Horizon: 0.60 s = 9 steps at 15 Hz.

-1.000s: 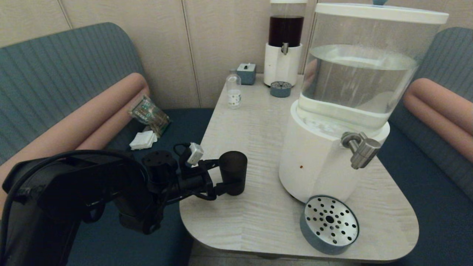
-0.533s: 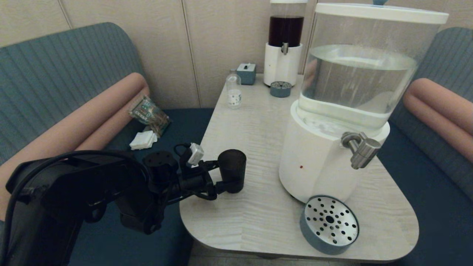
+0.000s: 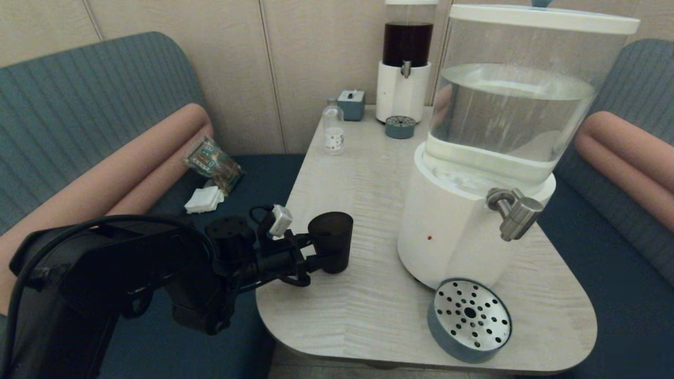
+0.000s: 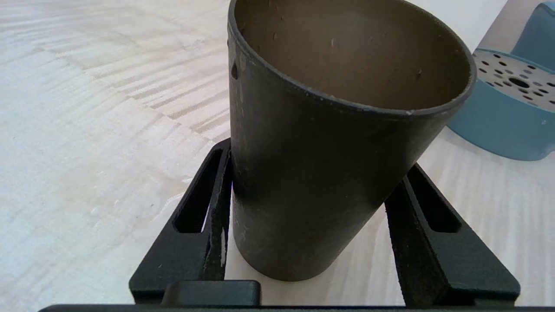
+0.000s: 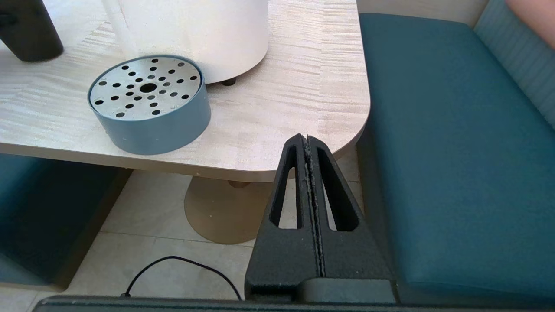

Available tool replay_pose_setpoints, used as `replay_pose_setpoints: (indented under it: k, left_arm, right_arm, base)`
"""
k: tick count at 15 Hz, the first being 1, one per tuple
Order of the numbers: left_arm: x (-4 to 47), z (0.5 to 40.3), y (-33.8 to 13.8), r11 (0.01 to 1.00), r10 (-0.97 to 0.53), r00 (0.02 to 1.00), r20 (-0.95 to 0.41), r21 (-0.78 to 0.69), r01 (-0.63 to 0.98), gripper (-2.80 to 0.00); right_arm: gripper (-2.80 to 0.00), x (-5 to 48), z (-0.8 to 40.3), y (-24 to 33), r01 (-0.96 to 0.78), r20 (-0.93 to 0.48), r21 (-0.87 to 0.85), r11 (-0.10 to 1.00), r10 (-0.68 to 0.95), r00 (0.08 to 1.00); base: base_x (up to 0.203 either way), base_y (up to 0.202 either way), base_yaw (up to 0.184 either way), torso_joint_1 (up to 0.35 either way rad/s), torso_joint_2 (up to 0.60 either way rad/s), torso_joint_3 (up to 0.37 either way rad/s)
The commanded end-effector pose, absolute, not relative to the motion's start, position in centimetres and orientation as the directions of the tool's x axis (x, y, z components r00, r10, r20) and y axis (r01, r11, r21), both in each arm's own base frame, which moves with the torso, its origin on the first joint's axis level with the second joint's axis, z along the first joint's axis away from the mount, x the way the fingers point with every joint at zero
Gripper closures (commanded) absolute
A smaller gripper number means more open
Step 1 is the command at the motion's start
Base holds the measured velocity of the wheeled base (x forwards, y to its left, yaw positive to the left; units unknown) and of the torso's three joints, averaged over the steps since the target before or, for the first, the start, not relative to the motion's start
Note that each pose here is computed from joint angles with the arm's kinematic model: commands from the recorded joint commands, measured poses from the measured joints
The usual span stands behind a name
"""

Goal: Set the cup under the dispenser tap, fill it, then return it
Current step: Pick up the cup

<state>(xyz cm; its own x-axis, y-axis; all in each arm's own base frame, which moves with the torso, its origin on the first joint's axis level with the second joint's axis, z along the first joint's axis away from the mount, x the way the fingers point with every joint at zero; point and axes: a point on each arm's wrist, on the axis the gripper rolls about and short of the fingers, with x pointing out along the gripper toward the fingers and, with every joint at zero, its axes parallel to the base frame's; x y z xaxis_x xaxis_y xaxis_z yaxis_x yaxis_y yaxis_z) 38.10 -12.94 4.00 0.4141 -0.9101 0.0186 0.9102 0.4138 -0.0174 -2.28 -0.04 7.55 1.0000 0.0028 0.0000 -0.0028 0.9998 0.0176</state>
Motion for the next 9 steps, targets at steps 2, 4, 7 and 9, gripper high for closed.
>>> replay_pose_setpoints:
  k: [2, 4, 7, 9]
  left_arm:
    - [37.7, 5.1, -12.9, 0.406, -0.913, 0.406, 0.036, 0.002, 0.914, 0.0]
    - [36.4, 6.6, -12.9, 0.395, -0.918, 0.394, 0.042, 0.01, 0.919, 0.0]
    - [33.6, 8.7, -13.2, 0.364, -0.931, 0.363, 0.045, 0.014, 0.931, 0.0]
    - [31.3, 9.8, -13.9, 0.326, -0.945, 0.325, 0.043, 0.011, 0.945, 0.0]
  right_arm:
    - [0.0, -2.3, 7.5, 0.0, -0.003, 0.0, 0.017, 1.0, 0.003, 1.0]
    - [0.0, -2.3, 7.5, 0.0, -0.003, 0.002, 0.018, 1.0, 0.003, 1.0]
    - [0.0, -2.3, 7.5, 0.0, -0.003, 0.0, 0.018, 1.0, 0.003, 1.0]
    - [0.0, -2.3, 7.5, 0.0, -0.003, 0.0, 0.018, 1.0, 0.003, 1.0]
  base:
    - [0.0, 0.0, 0.0, 0.0, 0.0, 0.0]
    - [0.0, 0.0, 0.0, 0.0, 0.0, 0.0]
    - [0.0, 0.0, 0.0, 0.0, 0.0, 0.0]
    - [0.0, 0.0, 0.0, 0.0, 0.0, 0.0]
